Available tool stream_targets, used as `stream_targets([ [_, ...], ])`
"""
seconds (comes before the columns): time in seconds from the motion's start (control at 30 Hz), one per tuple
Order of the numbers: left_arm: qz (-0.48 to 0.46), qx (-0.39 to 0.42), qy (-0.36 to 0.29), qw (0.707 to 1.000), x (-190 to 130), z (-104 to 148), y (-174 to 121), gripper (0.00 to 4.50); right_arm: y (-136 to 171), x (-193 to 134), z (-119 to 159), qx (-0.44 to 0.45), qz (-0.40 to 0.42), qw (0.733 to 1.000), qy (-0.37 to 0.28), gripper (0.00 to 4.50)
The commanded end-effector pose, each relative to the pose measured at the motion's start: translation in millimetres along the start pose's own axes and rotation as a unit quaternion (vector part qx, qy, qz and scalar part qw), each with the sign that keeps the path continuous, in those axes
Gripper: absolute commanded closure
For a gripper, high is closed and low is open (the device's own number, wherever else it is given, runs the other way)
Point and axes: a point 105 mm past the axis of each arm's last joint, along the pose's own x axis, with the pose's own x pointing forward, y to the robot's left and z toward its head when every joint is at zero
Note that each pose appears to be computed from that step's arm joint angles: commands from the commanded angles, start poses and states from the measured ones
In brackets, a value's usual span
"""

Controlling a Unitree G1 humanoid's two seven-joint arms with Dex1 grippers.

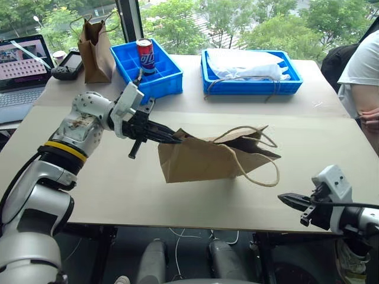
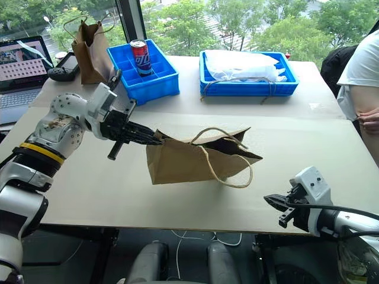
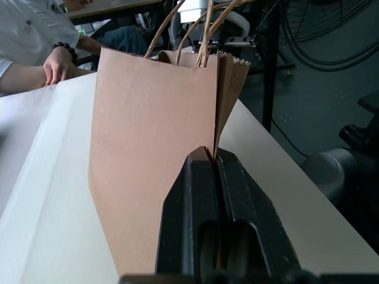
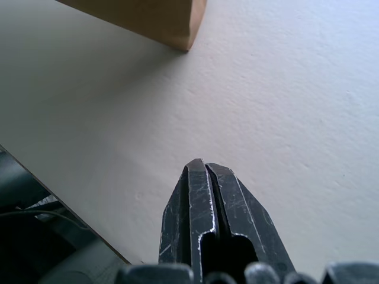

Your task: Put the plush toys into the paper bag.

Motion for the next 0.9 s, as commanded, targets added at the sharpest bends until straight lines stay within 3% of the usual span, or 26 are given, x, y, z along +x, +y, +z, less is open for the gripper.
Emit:
stream_targets([
  [0.03,-0.034,0.051,-0.060,0.996,7,43,-1,4.41,-9,-13,3,-0.017,-0.028,0.999,-0.005,4.50],
  [0.17,-0.036,0.044,-0.047,0.997,5,32,-8,4.41,-12,-17,-1,-0.017,-0.035,0.999,0.004,4.50],
  [0.4,0.007,0.006,0.081,0.997,-15,-47,-11,4.41,-15,-15,7,-0.030,-0.037,0.999,0.004,4.50],
  [0.73,0.064,-0.025,0.073,0.995,-32,-47,2,4.41,-12,-8,12,-0.034,-0.027,0.999,0.004,4.50],
  [0.83,0.075,-0.062,0.061,0.993,-37,-42,3,3.63,-14,-8,13,-0.036,-0.027,0.999,0.004,4.50],
  [0.9,0.081,-0.069,0.056,0.993,-40,-40,3,2.88,-17,-7,14,-0.038,-0.029,0.999,0.005,4.50],
])
